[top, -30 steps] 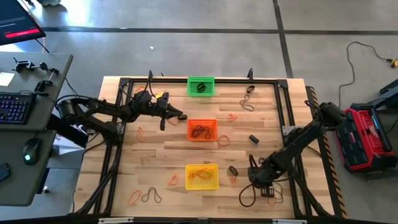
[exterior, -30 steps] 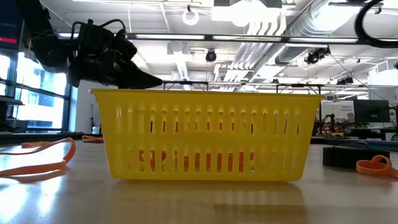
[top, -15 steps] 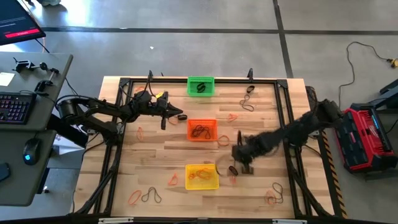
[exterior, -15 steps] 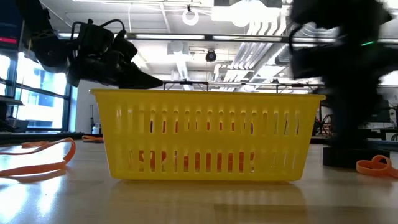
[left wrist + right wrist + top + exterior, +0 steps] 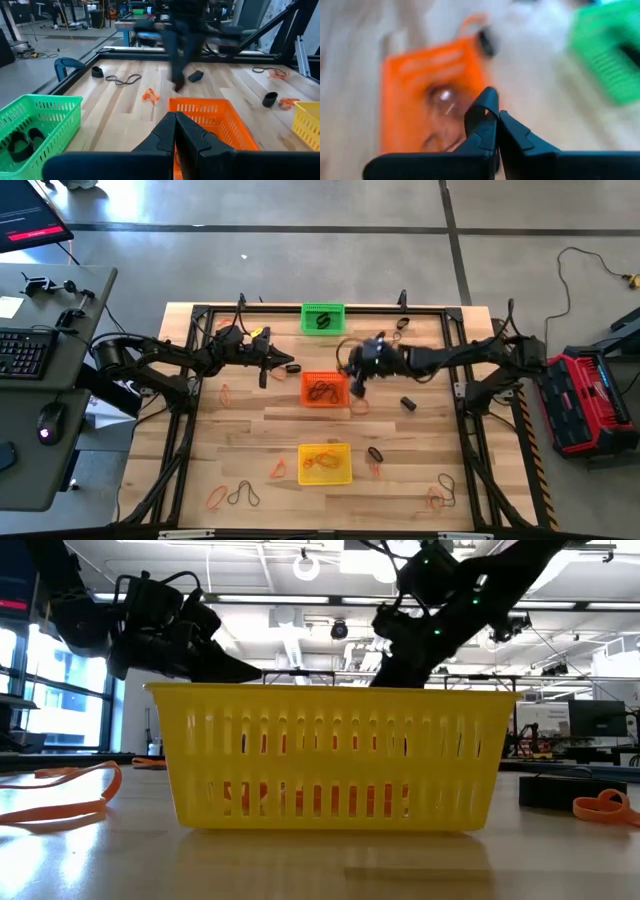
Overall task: Sort rubber bands into baskets
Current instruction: Put the black rubber band into the green bin
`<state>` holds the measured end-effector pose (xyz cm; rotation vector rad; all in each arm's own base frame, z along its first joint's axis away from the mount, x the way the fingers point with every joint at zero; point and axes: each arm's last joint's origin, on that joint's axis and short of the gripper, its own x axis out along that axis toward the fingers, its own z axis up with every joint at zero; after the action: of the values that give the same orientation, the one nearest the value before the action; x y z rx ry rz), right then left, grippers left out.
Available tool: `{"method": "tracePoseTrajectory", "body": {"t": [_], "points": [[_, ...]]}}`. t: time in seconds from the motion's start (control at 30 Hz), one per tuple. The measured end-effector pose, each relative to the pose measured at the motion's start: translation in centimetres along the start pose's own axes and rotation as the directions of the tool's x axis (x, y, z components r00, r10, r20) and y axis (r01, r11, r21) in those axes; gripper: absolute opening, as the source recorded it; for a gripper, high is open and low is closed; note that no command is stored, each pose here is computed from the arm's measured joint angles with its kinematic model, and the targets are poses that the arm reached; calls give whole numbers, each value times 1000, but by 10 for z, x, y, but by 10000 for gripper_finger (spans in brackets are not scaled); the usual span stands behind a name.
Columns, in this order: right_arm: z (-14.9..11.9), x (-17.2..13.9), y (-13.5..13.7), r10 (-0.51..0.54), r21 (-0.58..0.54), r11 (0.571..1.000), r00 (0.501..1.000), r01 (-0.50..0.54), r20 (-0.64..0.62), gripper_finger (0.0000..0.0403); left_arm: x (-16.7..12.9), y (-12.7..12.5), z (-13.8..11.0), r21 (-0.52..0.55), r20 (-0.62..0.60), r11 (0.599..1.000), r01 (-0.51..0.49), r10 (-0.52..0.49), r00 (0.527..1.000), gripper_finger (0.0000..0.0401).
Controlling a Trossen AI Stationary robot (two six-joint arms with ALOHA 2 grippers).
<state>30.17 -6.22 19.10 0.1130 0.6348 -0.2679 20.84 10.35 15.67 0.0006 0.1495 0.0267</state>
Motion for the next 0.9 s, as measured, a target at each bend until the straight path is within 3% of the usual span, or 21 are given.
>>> {"method": "tracePoseTrajectory", "body": {"t": [0.17,0.43,0.57,0.9], "points": [[14,3,-31,-112,66,992,989,106,101,0,0,0,0,6,0,1000,-7,7,1000,0],[52,36,-65,-202,97,977,974,192,102,0,0,1,0,18,2,1000,-12,12,1000,0],[70,53,-91,-247,113,963,969,243,21,0,-1,2,0,15,-2,999,-31,31,1000,0],[78,82,-144,-303,142,934,937,328,-175,0,0,2,0,25,-2,999,-33,33,999,0]]}}
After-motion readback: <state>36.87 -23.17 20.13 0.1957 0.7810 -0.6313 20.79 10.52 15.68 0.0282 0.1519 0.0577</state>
